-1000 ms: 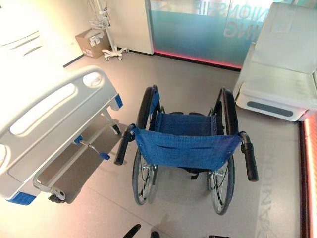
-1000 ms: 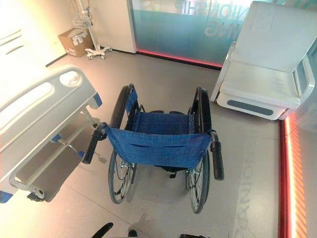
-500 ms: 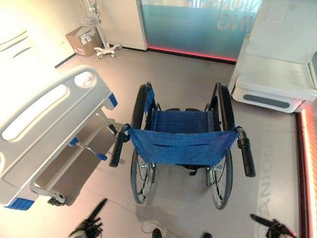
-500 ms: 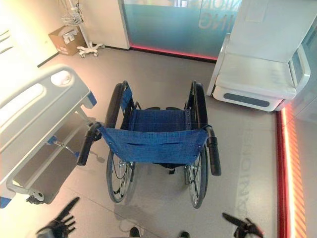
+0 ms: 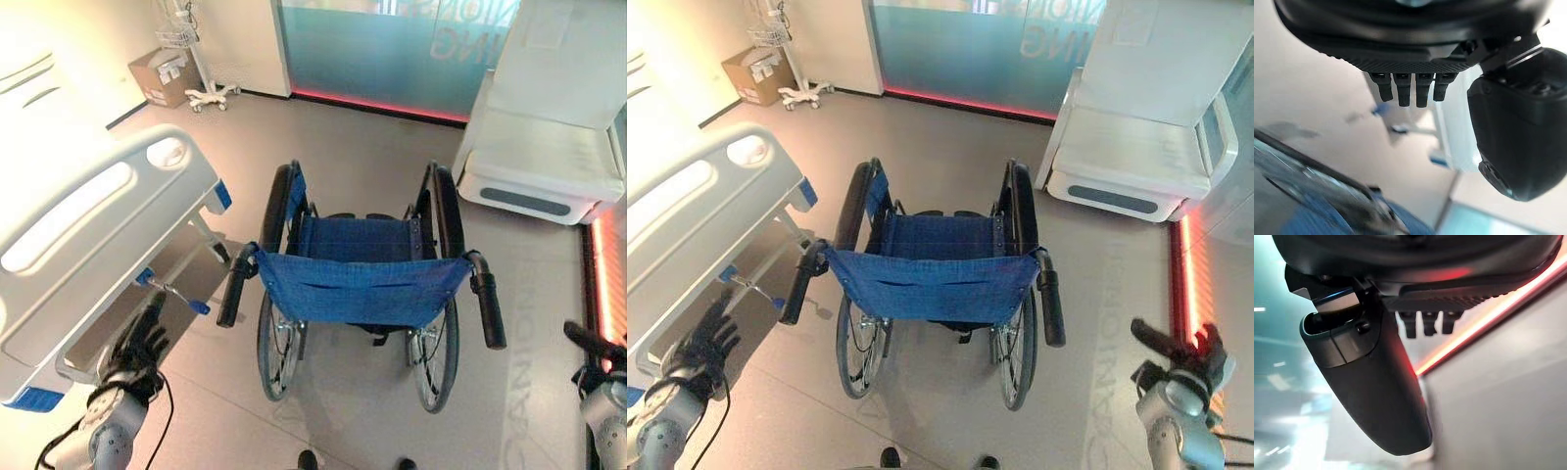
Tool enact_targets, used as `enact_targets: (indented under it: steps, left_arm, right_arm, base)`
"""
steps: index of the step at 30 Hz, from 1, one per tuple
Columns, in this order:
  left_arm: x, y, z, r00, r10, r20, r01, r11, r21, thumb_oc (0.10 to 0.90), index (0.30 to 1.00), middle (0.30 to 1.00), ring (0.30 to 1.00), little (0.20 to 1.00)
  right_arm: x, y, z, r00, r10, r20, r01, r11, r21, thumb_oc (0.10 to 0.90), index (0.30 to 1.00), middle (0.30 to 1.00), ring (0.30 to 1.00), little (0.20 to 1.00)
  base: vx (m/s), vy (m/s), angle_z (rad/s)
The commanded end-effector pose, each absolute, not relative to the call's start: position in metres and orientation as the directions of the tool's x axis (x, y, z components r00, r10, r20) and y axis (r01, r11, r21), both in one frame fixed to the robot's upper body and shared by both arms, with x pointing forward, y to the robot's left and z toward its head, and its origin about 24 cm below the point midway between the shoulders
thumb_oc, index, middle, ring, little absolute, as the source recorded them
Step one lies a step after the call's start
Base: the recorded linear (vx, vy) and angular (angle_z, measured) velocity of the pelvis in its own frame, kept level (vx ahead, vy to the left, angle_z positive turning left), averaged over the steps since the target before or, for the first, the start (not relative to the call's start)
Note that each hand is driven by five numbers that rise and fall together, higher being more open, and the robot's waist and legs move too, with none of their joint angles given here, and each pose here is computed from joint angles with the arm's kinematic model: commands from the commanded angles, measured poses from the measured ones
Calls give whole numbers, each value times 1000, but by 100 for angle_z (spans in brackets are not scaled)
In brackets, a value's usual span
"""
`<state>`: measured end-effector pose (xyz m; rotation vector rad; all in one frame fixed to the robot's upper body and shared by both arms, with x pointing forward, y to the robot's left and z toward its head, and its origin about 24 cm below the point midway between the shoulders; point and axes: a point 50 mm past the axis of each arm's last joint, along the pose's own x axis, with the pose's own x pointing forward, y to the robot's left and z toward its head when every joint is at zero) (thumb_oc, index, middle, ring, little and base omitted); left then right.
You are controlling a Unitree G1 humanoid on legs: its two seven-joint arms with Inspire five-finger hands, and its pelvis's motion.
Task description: Push the wheelchair next to the bed
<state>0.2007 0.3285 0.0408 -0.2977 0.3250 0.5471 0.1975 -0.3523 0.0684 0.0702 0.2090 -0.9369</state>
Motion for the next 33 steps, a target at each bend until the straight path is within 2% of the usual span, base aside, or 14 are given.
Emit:
enact_targets:
  steps: [1,3,7,10,17,21,27,33]
  left_arm:
    - [228,349,119,873,481,-88,-488,849,-203,800,900,900,900,900]
    - [242,332,147,947,321,-6,-311,912,-267,800,900,900,900,900]
    - [250,307,169,992,117,54,-98,957,-271,800,900,900,900,900]
    - [251,296,172,997,50,55,-34,964,-264,800,900,900,900,900]
    - [244,281,170,998,-56,5,55,961,-270,800,900,900,900,900]
    - [237,288,175,1000,-22,-7,20,990,-137,800,900,900,900,900]
    - [228,298,181,998,-41,-44,40,999,-21,800,900,900,900,900]
    - [218,305,200,996,-66,-51,76,972,224,800,900,900,900,900]
  right_arm:
    - [223,-357,138,637,-769,56,770,638,-5,800,900,900,900,900]
    - [235,-340,157,736,-669,101,672,740,4,800,900,900,900,900]
    - [244,-322,181,805,-569,170,573,819,31,800,900,900,900,900]
    - [246,-312,188,840,-509,186,507,860,66,800,900,900,900,900]
    - [242,-287,192,927,-335,169,303,934,190,800,900,900,900,900]
    - [235,-276,200,958,-223,181,180,957,227,800,900,900,900,900]
    - [230,-273,206,971,-172,166,131,963,234,800,900,900,900,900]
    - [223,-261,207,990,-62,125,25,959,283,800,900,900,900,900]
  base:
    - [0,0,0]
    - [0,0,0]
    - [0,0,0]
    - [0,0,0]
    - [5,-16,-4]
    - [0,0,0]
    - [0,0,0]
    - [0,0,0]
